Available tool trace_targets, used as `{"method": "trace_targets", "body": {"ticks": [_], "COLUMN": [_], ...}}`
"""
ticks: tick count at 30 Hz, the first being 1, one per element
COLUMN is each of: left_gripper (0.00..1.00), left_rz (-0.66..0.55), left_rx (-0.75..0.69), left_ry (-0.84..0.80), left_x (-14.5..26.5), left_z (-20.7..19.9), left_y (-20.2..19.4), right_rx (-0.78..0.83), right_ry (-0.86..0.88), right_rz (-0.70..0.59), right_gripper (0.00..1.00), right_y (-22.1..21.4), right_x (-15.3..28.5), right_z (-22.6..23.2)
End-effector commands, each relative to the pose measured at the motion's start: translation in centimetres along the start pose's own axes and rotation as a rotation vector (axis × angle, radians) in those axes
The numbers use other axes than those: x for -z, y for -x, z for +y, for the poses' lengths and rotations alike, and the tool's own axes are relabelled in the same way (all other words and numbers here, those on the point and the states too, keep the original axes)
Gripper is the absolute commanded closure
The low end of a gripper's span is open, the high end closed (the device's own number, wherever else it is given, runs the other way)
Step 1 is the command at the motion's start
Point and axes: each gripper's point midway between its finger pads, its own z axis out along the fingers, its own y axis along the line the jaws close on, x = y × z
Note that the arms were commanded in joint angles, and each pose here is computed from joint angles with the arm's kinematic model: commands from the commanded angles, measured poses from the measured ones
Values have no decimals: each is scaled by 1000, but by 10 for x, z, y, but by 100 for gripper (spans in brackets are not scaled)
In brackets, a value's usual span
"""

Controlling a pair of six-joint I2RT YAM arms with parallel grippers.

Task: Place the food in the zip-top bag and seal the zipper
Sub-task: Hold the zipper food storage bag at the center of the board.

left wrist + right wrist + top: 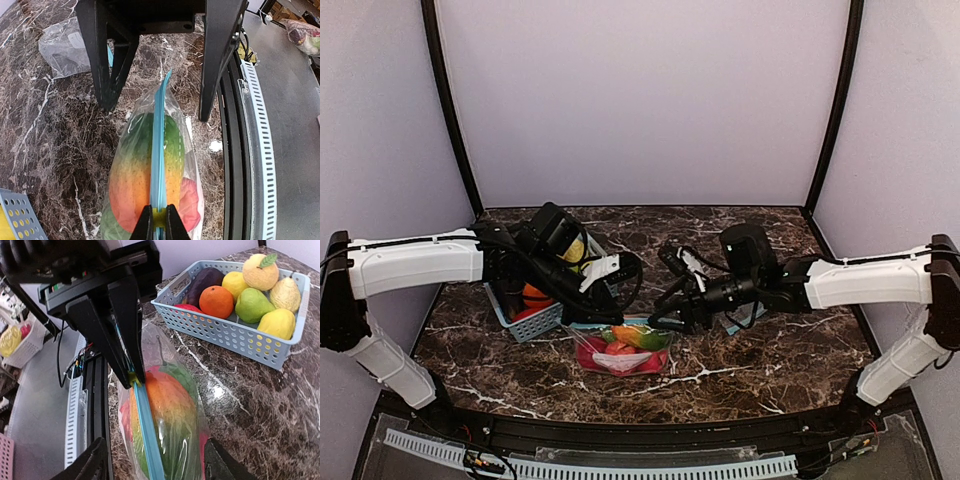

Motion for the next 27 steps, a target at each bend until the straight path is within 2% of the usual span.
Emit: {"method": "trace_targets", "body": {"ticks": [1,10,20,27], "left_gripper": [99,99,99,99], "left_rz": [12,10,9,11], "left_rx": [25,20,16,16], "left_ry": [-33,-32,-28,-25], "left_x": [0,2,3,3], "left_z": [-7,-7,-7,-7], "left_y": [-7,-6,-6,-6], "right_rx": [68,73,67,63], "right_ry": [56,79,98,97], "right_rz": [2,11,21,28], "right_gripper": [44,61,75,94], "right_y": [12,11,8,5], "right_x": [-19,-38,-47,-48], "right_z": [12,12,10,9]}}
